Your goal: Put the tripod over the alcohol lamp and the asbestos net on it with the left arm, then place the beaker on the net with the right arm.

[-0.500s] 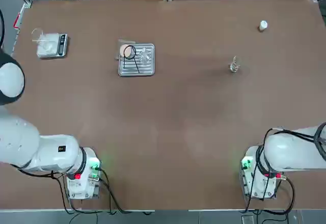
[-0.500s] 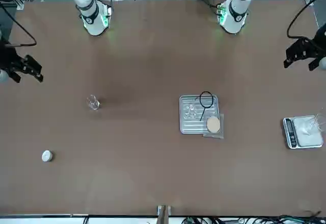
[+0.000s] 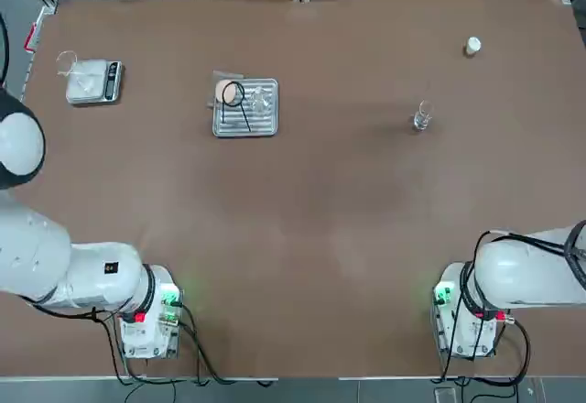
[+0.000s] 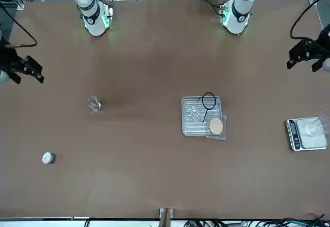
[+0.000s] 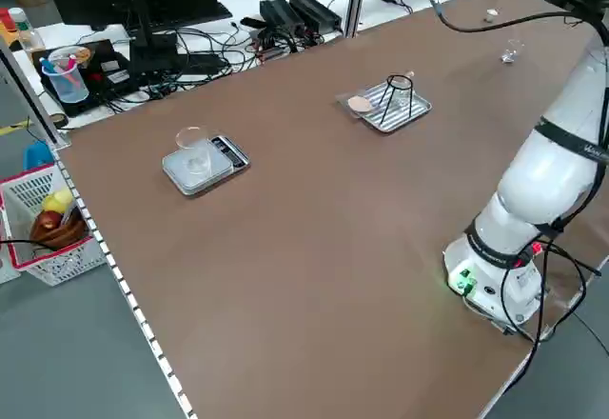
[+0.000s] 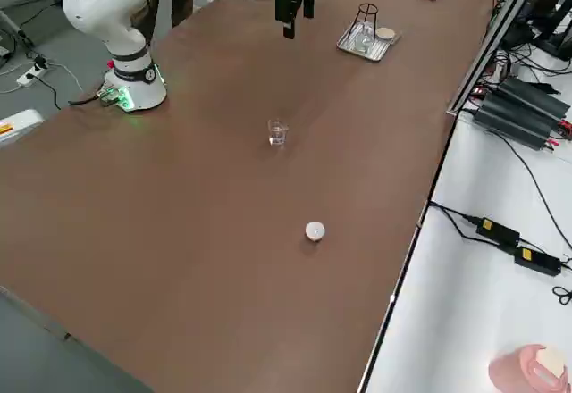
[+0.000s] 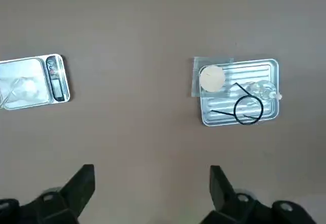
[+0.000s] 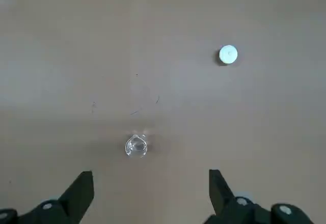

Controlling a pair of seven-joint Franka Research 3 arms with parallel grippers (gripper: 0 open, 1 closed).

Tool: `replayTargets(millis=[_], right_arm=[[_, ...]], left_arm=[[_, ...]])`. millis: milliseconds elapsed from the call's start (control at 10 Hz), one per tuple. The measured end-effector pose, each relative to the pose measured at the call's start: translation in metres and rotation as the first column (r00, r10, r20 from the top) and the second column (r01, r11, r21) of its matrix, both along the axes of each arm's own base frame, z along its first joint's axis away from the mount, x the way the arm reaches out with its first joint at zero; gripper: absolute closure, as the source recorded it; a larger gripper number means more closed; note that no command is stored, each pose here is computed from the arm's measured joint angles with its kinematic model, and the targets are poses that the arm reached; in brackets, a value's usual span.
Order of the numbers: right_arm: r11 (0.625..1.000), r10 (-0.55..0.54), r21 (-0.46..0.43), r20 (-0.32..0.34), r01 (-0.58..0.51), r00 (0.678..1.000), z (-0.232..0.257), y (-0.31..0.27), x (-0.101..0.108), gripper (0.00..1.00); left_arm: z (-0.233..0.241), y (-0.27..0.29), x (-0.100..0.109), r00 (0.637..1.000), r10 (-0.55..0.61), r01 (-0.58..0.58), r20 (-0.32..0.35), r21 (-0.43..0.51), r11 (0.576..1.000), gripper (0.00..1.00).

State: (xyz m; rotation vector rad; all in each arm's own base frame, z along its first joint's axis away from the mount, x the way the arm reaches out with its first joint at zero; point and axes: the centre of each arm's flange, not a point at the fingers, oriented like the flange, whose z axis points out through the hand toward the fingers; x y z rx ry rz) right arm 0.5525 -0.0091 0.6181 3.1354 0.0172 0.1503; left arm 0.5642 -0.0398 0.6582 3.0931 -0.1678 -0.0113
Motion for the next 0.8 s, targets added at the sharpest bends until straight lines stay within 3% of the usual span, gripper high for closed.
replayTargets(millis=[300,800], right_arm=[[1.0,0.001,0.0,0.0,-0.001,1.0,0.0,0.0,0.0,0.0],[1.0,0.001,0.0,0.001,-0.001,1.0,0.0,0.001,0.0,0.0]], left_arm=[[-0.045,-0.061,0.019,0.994,0.081,-0.081,-0.069,0.006,0.997,0.0],[-0.057,-0.108,0.02,0.992,0.098,-0.102,-0.084,-0.041,0.994,0.0]])
